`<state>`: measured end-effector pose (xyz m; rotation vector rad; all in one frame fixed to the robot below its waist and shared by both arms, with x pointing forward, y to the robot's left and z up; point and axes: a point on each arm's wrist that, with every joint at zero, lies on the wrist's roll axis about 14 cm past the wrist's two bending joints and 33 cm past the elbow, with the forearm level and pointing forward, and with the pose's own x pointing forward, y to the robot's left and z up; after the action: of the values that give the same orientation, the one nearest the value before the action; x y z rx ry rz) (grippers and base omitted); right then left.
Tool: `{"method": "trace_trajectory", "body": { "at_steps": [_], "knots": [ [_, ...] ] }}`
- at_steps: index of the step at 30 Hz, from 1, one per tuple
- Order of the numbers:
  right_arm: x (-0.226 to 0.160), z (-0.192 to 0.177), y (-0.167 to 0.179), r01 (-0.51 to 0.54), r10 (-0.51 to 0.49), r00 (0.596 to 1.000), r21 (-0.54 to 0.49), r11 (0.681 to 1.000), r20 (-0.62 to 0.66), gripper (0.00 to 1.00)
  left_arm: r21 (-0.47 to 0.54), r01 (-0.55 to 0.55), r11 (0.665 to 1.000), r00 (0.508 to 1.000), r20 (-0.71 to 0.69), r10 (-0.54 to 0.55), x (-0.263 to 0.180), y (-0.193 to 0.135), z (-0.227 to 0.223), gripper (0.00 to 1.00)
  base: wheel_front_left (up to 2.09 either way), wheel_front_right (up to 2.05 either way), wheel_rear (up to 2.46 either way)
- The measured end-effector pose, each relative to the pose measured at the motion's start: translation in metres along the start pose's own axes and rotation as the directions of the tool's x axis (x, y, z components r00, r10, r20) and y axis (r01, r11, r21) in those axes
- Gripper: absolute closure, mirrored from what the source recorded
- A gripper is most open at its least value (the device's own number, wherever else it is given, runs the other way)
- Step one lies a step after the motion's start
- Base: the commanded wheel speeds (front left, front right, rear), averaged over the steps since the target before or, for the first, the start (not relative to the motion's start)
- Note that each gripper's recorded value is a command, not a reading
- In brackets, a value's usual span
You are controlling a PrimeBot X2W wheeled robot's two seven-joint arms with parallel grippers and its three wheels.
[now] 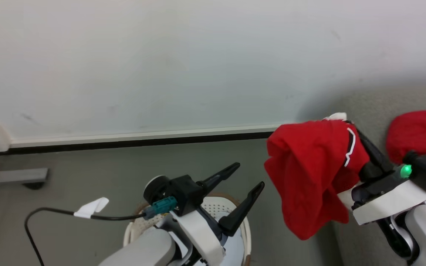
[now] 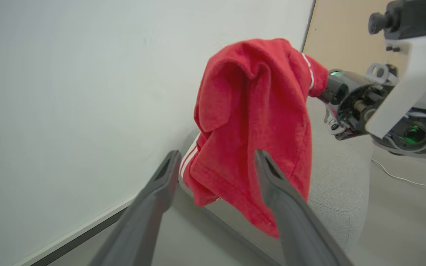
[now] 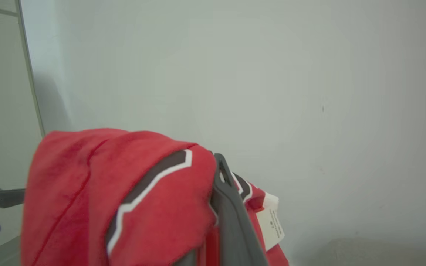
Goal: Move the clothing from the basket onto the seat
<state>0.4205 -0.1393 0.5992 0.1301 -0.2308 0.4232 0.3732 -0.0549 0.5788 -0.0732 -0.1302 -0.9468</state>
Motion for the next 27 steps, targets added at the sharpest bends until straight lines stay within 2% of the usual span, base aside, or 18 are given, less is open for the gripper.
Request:
{"method": "trace_trajectory", "body": {
  "at_steps": [5, 13, 22, 27],
  "knots": [
    [-0.015, 0.014, -0.025, 0.083, -0.083, 0.996, 0.007, 0.997, 0.04, 1.0, 0.021, 0.058, 0.998, 0.998, 0.01, -0.058, 0.017, -0.007, -0.004, 0.0, 0.0, 0.0, 0.0],
    [-0.047, 0.032, -0.064, 0.21, -0.206, 0.976, -0.052, 0.976, 0.067, 1.0, 0.011, 0.157, 0.988, 0.988, 0.014, -0.157, 0.044, -0.025, -0.015, 0.0, 0.0, 0.0, 0.0],
    [-0.096, 0.048, -0.106, 0.384, -0.376, 0.921, -0.086, 0.919, 0.098, 1.0, -0.007, 0.268, 0.964, 0.963, 0.021, -0.267, 0.069, -0.05, -0.025, 0.0, 0.0, 0.0, 0.0],
    [-0.117, 0.048, -0.118, 0.45, -0.442, 0.892, -0.092, 0.888, 0.097, 1.0, -0.013, 0.318, 0.948, 0.948, 0.025, -0.318, 0.078, -0.063, -0.031, 0.0, 0.0, 0.0, 0.0]
  ]
}}
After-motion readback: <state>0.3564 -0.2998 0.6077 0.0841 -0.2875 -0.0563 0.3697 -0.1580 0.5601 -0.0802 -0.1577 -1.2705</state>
